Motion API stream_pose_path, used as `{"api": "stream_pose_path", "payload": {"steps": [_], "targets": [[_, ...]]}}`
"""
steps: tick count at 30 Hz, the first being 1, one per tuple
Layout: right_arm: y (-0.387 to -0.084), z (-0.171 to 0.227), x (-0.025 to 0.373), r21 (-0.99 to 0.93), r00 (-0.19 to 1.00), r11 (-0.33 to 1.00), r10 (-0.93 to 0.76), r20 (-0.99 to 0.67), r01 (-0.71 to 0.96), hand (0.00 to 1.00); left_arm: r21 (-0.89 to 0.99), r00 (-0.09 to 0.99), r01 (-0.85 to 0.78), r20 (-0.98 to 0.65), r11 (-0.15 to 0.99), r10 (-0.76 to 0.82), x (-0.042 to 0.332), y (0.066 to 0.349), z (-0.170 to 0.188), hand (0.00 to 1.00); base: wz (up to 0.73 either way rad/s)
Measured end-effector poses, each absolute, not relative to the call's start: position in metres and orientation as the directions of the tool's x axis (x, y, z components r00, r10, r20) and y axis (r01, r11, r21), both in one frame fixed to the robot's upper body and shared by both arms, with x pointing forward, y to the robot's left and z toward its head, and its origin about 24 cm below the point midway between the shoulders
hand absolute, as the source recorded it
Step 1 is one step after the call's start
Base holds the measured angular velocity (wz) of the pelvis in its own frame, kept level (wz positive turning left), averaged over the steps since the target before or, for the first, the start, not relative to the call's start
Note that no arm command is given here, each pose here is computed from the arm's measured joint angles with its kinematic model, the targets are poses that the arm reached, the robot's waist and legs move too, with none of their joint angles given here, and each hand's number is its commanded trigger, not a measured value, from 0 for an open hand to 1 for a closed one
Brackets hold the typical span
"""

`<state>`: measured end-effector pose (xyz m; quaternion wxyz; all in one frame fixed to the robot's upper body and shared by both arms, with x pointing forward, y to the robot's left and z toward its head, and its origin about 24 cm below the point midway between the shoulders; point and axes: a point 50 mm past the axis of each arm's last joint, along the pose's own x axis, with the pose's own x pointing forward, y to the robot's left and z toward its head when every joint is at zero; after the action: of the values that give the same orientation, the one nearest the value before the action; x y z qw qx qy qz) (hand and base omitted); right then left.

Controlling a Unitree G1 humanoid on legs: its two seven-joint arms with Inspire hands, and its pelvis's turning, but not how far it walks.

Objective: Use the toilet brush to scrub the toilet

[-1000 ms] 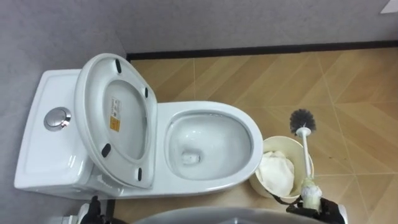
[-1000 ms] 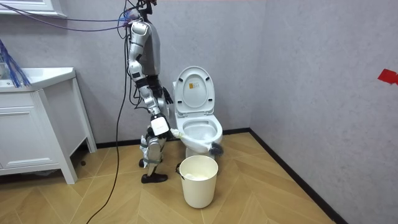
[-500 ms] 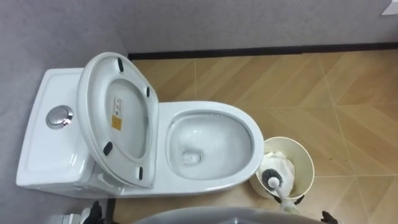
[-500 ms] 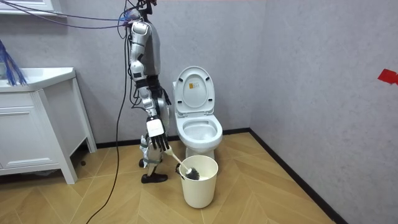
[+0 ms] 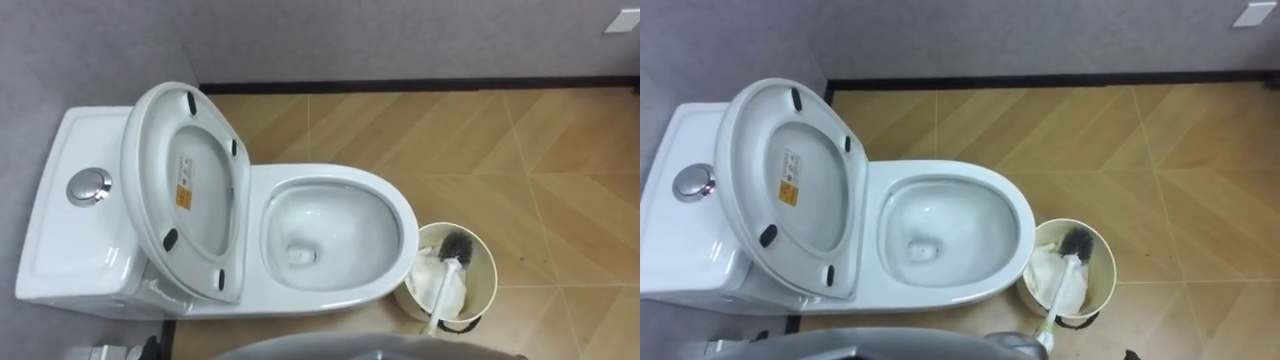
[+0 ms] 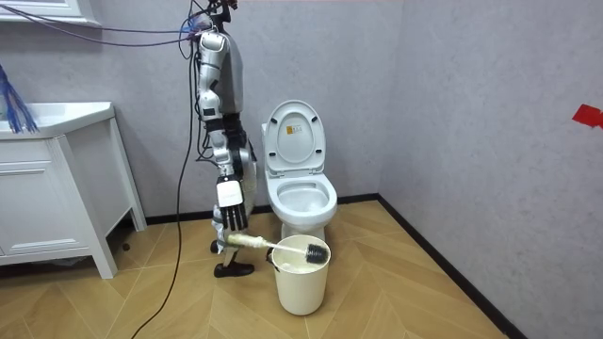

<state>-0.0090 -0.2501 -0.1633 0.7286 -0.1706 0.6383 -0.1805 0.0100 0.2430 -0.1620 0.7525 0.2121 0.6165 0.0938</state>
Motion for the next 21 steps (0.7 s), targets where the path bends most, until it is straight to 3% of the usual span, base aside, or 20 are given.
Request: {"api": "stream_pose_path", "payload": {"steps": [6,16,21], "targets": [[-0.25,-0.164,-0.011,-0.445,0.092,0.894,-0.448,-0.889,0.049,0.0,0.439,0.194,0.125,-0.89,0.89,0.411,0.007,0.245,-0.162,0.0,0.0],[-0.238,-0.169,-0.044,-0.259,-0.091,0.966,-0.255,-0.963,0.029,0.0,0.423,0.136,0.149,-0.904,0.894,0.405,-0.003,0.246,-0.163,0.0,0.01],[-0.234,-0.17,-0.047,-0.201,-0.112,0.979,-0.195,-0.974,0.041,0.0,0.411,0.127,0.153,-0.91,0.899,0.395,-0.004,0.245,-0.163,0.0,0.0]]}}
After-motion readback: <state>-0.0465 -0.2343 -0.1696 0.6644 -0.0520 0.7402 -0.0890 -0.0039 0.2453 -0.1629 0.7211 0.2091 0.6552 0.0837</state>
